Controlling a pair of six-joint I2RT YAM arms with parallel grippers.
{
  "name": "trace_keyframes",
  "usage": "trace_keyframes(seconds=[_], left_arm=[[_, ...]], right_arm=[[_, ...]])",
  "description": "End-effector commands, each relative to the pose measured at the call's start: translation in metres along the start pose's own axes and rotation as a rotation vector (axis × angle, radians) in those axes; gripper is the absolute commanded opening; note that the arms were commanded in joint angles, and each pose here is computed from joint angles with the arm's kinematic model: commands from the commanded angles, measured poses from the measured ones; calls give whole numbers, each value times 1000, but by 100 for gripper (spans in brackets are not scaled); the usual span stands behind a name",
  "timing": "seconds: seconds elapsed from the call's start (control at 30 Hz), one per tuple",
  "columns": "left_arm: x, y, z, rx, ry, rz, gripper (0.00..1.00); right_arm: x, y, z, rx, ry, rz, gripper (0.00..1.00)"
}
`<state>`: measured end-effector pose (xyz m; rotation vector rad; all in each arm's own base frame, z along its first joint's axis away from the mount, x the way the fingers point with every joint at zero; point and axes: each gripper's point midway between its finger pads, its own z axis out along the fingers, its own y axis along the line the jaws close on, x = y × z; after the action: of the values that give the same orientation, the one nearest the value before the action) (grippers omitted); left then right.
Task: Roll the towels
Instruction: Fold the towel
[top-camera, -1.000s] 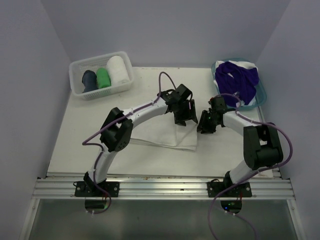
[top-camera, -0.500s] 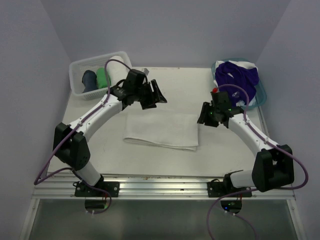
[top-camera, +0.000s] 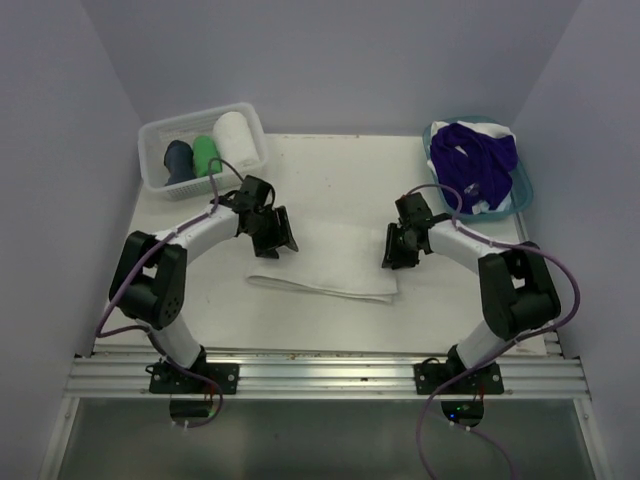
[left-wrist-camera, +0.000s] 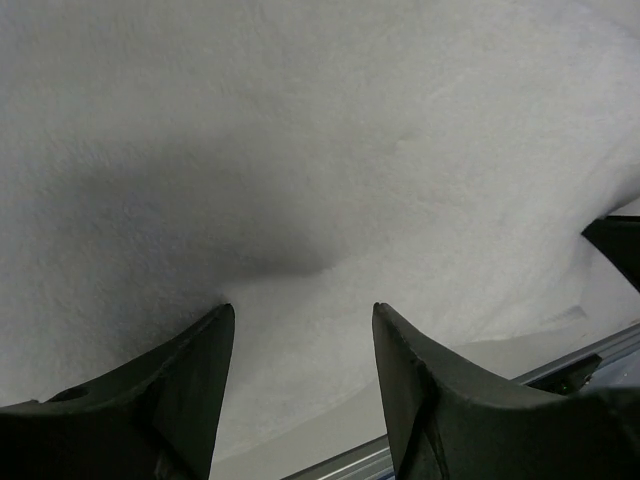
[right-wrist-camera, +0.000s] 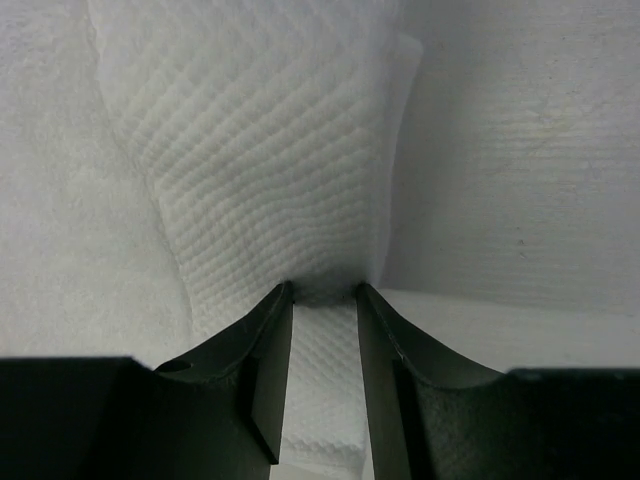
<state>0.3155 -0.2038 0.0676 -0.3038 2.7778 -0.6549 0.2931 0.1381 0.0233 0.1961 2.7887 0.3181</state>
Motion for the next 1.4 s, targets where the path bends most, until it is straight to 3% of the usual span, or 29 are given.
trace_keyframes(seconds=[0.0,0.13,0.3,0.5,0.6,0.8,0.97,1.13,1.17,1.23,1.37], left_arm=[[3,-1,4,29,40,90,60],[-13,-10,-28,7,-36,137,61],[-15,4,-50,-27,-74,147,62],[20,55,-2,-63,50,82,59],[33,79,14,-92,91,38,56],[53,94,9,-121,100,0,55],[89,86,-12,-78,100,-54,55],[115,28,-28,-5,128,29,57],[108,10,-36,28,106,56,57],[106,-7,-46,55,96,102,58],[72,-30,-69,59,-13,164,61]], right_arm=[[-3,4,-17,-7,-31,-10,36],[-21,9,-50,0,-125,-31,38],[-6,27,-62,-53,-129,-66,38],[38,26,-27,-73,-4,-43,37],[56,8,-7,-1,54,-29,37],[52,-3,6,87,82,-11,38],[-5,1,21,141,6,3,38],[-76,9,62,196,-9,-3,36],[-120,31,54,151,-89,-23,36],[-156,63,49,62,-132,-61,38],[-181,93,12,-36,-221,-82,42]])
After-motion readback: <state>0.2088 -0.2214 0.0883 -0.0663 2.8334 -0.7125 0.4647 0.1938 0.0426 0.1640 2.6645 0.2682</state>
